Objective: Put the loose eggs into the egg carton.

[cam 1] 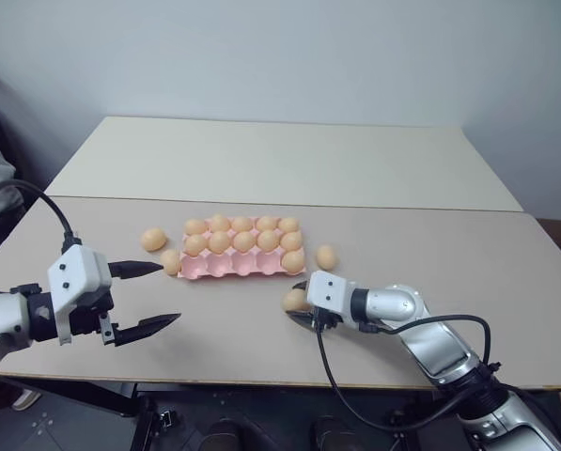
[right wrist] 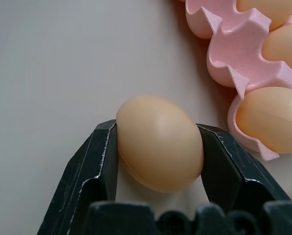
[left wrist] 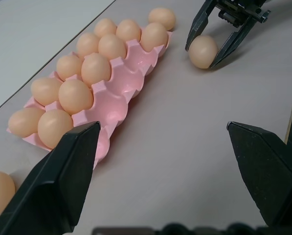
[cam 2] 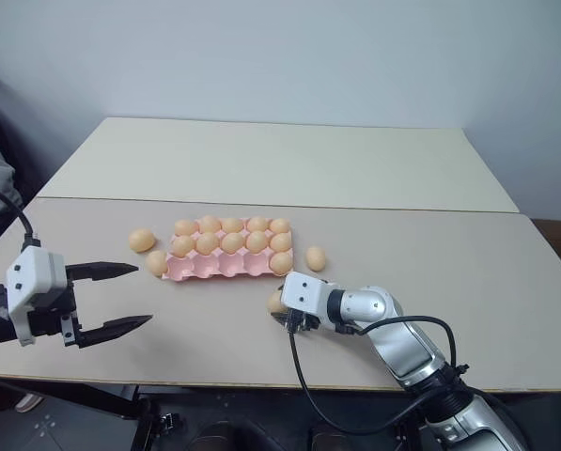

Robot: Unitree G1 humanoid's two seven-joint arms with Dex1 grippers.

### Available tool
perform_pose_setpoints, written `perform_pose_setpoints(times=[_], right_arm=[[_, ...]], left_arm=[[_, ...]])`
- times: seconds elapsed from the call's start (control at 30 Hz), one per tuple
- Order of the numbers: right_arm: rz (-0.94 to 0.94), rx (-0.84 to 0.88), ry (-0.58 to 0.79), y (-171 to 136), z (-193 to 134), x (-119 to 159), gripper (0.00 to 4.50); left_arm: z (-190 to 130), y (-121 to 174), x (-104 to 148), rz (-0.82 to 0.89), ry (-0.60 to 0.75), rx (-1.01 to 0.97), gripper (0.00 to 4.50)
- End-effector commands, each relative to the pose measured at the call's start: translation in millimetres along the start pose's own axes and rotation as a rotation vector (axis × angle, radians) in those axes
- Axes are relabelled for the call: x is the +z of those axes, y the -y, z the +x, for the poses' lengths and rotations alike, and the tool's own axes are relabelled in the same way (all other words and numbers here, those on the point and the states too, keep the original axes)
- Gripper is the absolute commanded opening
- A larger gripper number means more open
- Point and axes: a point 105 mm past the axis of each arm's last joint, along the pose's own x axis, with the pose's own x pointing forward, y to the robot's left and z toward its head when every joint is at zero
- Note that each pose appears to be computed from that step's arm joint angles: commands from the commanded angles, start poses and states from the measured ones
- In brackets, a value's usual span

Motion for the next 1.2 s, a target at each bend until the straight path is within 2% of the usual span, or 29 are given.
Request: perform_pose_setpoints(times=[0.03, 0.1, 0.23, 0.4, 0.53, 0.8, 0.9, 1.03, 1.07, 1.1, 1.2], right_arm=[[-0.062, -0.033, 0.035, 5, -8, 11, 2.18], [-0.083, -0.028, 0.046, 4, -12, 16, 2.18], [-0.116, -0.072, 0.124, 16, -17, 45, 2.18], [-0.17, -0.15, 0.187, 40, 1, 78, 2.18], [-0.317, -0.167, 0.132, 47, 23, 80, 2.18], [-0.464, -0.155, 0.108, 53, 34, 82, 2.18], [-0.455, -0.196, 0.151, 58, 39, 90, 2.18], [-0.551, -0.195, 0.162, 58, 40, 93, 2.18], [-0.559, -0.193, 0.165, 57, 40, 93, 2.84], [-0.568, -0.191, 0.165, 57, 40, 93, 3.02], [-0.563, -0.184, 0.155, 59, 40, 90, 4.04]], left_arm=[[-3, -3, 10, 0.052, 0.019, 0.026, 4.5], [-4, -4, 9, 0.05, 0.018, 0.032, 4.5], [-11, -7, 2, 0.032, -0.011, 0.05, 4.5], [-18, -5, -14, 0.015, -0.091, 0.046, 4.5], [-19, -5, -13, 0.013, -0.077, 0.061, 4.5], [-21, 0, -11, -0.001, -0.057, 0.077, 4.5], [-21, 1, -11, -0.005, -0.053, 0.085, 4.5], [-21, 1, -12, -0.006, -0.049, 0.087, 4.5], [-21, 1, -12, -0.006, -0.05, 0.087, 4.5], [-20, 1, -12, -0.006, -0.05, 0.087, 4.5], [-20, 1, -12, -0.008, -0.048, 0.087, 4.5]])
